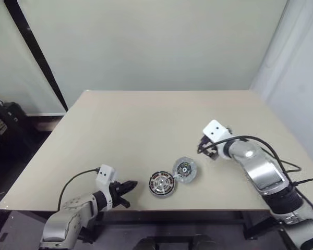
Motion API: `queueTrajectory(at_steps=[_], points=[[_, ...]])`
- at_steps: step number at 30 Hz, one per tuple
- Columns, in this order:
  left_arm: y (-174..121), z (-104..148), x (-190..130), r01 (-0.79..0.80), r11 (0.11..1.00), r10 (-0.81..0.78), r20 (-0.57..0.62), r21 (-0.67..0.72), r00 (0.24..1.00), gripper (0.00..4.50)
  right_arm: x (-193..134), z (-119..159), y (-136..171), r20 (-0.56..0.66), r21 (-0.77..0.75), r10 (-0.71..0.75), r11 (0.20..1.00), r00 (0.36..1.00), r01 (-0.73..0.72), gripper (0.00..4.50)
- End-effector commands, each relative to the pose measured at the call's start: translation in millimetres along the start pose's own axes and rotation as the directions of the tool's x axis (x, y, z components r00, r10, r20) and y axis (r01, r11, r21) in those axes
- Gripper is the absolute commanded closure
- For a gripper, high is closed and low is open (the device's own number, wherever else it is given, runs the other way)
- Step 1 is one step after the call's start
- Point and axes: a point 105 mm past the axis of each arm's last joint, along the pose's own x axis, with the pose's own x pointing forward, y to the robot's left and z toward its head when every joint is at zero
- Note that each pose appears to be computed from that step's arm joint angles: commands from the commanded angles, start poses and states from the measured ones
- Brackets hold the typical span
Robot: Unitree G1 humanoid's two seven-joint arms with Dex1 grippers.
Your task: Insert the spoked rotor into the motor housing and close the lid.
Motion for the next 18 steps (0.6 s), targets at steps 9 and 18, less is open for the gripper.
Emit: queueTrajectory(at_steps=[9,18], points=[[-6,19,-4,0.008,0.998,-0.011,0.047,0.062,0.999,4.50,12,2,61,0.072,0.075,0.186,0.979,0.980,-0.191,0.01],[-6,21,-6,-0.006,0.997,0.003,0.041,0.071,0.999,4.50,6,43,98,0.200,0.244,0.245,0.925,0.949,-0.291,0.01]])
